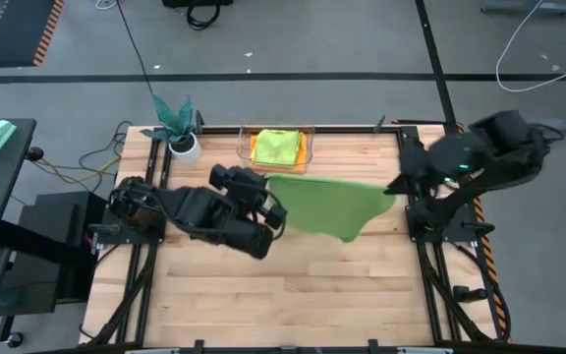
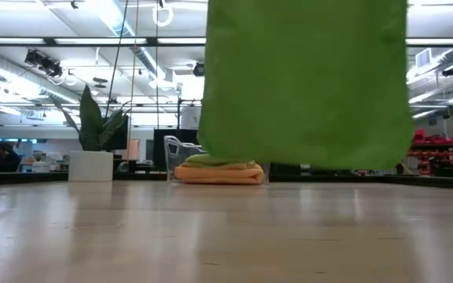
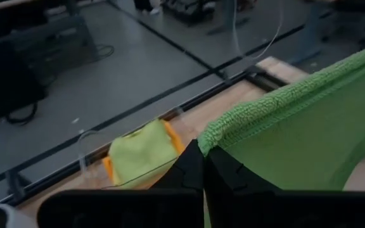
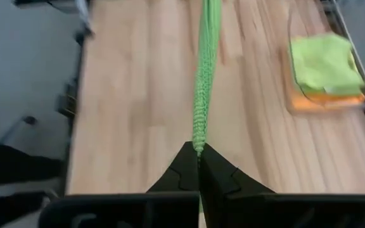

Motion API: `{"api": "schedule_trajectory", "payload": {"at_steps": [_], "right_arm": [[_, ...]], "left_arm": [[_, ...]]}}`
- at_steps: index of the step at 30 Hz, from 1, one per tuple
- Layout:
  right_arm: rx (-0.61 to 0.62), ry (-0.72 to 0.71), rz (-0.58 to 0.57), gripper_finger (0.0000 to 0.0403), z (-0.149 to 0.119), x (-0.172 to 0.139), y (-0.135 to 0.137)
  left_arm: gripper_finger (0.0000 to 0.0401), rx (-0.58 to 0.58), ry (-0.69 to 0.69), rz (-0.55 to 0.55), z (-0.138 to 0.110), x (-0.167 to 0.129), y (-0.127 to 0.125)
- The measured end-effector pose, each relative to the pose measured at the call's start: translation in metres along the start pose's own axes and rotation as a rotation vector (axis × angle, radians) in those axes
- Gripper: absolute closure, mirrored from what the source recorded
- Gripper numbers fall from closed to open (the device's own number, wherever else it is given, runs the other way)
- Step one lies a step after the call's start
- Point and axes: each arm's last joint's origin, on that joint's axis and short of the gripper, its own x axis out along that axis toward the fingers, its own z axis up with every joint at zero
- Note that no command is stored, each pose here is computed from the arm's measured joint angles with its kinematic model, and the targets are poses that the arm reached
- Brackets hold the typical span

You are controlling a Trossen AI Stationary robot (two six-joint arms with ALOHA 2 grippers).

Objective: Fold microfiber towels
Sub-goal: Fold the green towel

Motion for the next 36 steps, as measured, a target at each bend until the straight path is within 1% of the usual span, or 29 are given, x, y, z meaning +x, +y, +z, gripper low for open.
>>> {"api": "schedule_trajectory", "payload": {"at_steps": [5,10,13,17,23,27,29,32,36], "right_arm": [[0.015,0.101,-0.073,0.0403,0.001,0.026,-0.025],[0.053,0.142,-0.143,0.0403,0.002,0.036,-0.055],[0.083,0.133,-0.19,0.0403,0.003,0.033,-0.072],[0.098,0.097,-0.248,0.0403,0.006,0.023,-0.087],[0.113,0.055,-0.297,0.0403,0.009,0.011,-0.099],[0.126,0.07,-0.296,0.0403,0.008,0.013,-0.1],[0.138,0.087,-0.252,0.0403,0.008,0.018,-0.097],[0.154,0.12,-0.159,0.0403,0.006,0.028,-0.09],[0.161,0.206,-0.091,0.0403,0.0,0.052,-0.078]], "left_arm": [[0.0397,0.014,0.055,0.038,0.007,0.021,0.008],[0.0397,0.033,0.09,0.081,0.016,0.042,0.016],[0.0397,0.043,0.129,0.088,0.019,0.053,0.021],[0.0397,0.042,0.141,0.116,0.025,0.065,0.028],[0.0397,0.019,0.164,0.118,0.033,0.072,0.039],[0.0397,0.02,0.19,0.098,0.032,0.071,0.039],[0.0397,0.021,0.228,0.079,0.029,0.071,0.037],[0.0397,0.038,0.279,0.075,0.017,0.073,0.032],[0.0397,0.055,0.366,0.065,-0.006,0.075,0.021]]}}
